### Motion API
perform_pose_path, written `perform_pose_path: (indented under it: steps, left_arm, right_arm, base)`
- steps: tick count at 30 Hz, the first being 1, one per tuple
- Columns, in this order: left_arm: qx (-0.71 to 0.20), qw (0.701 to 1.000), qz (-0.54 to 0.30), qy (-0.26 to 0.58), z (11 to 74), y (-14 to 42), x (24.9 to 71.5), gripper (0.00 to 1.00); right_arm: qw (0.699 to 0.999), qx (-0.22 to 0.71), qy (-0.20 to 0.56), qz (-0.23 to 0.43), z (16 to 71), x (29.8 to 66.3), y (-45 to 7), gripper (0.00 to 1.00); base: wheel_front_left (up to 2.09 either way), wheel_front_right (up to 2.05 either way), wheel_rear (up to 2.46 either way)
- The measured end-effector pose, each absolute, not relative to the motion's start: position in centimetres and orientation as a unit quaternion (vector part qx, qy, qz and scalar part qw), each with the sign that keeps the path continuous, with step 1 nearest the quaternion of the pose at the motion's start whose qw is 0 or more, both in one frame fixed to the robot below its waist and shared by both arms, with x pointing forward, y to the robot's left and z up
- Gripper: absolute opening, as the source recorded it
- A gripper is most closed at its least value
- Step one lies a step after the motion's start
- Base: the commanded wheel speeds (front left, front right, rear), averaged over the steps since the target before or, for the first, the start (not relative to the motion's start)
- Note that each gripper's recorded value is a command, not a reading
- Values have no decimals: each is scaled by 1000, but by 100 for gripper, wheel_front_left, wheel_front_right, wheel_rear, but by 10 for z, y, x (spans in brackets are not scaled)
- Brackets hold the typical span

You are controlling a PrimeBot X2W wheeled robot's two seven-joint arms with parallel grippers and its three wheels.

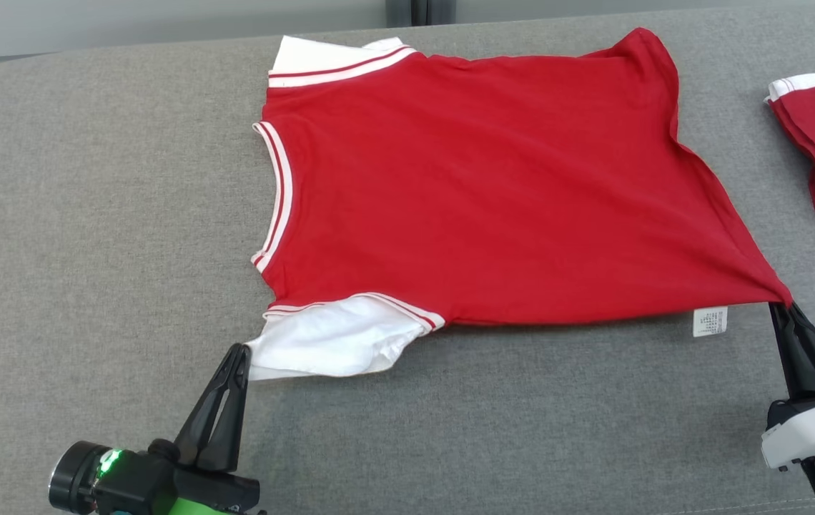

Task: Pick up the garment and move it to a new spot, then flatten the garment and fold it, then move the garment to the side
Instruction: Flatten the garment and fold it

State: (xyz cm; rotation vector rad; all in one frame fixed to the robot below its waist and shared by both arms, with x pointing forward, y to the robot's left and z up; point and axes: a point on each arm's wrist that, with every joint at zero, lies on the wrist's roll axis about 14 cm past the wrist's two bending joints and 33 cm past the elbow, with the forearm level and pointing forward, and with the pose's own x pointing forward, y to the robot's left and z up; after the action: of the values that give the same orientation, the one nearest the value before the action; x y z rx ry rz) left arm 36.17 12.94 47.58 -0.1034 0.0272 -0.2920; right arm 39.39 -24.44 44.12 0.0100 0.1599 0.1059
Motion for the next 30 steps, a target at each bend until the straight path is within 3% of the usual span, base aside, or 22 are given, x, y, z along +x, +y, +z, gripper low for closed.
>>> perform_pose_path:
  steps: [5,28,29,30]
  left_arm:
    - [-50,988,-145,21,469,128,367,0]
    - [4,984,-177,-1,466,116,500,0]
    - [6,984,-178,-1,466,116,503,0]
    - [8,984,-179,-1,466,116,506,0]
  right_arm:
    - [994,18,98,53,430,395,-243,0]
    - [991,14,106,75,415,511,-231,0]
    - [991,14,109,75,412,513,-230,5]
    - [991,13,112,76,410,515,-230,42]
  base:
    - [0,0,0]
    - [0,0,0]
    - [0,0,0]
    - [0,0,0]
